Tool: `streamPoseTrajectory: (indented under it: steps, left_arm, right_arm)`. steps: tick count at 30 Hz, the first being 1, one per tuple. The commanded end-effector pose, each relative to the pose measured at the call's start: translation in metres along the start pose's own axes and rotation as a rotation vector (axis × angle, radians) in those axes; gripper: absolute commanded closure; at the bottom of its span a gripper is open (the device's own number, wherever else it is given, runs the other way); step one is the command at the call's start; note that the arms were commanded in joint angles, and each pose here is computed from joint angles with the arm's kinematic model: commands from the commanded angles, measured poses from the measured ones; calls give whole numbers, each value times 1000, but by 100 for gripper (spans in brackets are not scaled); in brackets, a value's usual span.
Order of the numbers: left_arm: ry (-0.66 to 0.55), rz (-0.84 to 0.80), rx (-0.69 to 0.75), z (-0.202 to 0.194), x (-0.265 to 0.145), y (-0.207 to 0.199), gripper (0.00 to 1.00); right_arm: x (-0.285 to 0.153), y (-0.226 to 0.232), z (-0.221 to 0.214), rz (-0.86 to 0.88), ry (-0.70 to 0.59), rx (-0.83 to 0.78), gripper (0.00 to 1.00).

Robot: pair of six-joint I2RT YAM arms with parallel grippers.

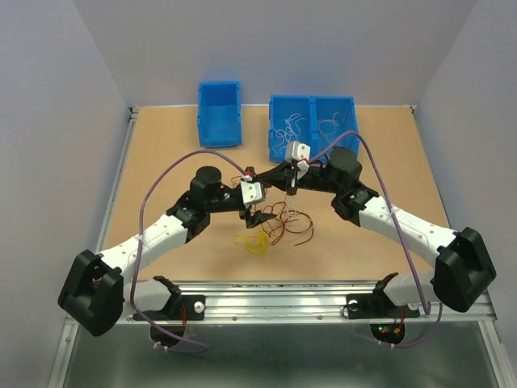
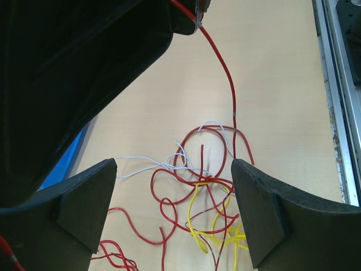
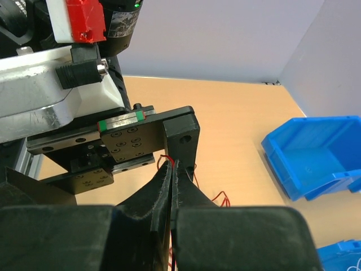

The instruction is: Untangle the cables

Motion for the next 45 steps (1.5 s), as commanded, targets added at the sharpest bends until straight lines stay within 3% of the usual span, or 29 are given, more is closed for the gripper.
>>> streamPoseTrajectory:
  steps: [1,8,14,27,40,45]
  left_arm:
    - [-79,-25,69,34,-6,1,7]
    - [-37,-113,34,29,1,-2,7]
    - [-27,-117,30,26,2,-2,7]
    - [-40,166,14,31,-4,27,10]
    - [-46,178,8,32,-4,28,11]
    - [-48,225,6,32,-6,33,11]
  right_arm:
    - [1,-7,19,-22,-72,-127,99]
    - [-5,4,11,42,-70,-223,99]
    - [-3,0,14,17,-69,-179,99]
    - [21,-34,28,-132,-106,21,100]
    - [20,-42,39,-214,-192,66,99]
    - [22,-45,47,-246,-224,167,99]
Point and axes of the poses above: each gripper's point midway between its finger pads, its own x axis out along the fingers, its own y axis along the line the jaws close on, z = x × y, the point moved 5 cm from there along -x, back along the fingers, and after that the axes turned 2 degrees about x, right-handed, at the moved point
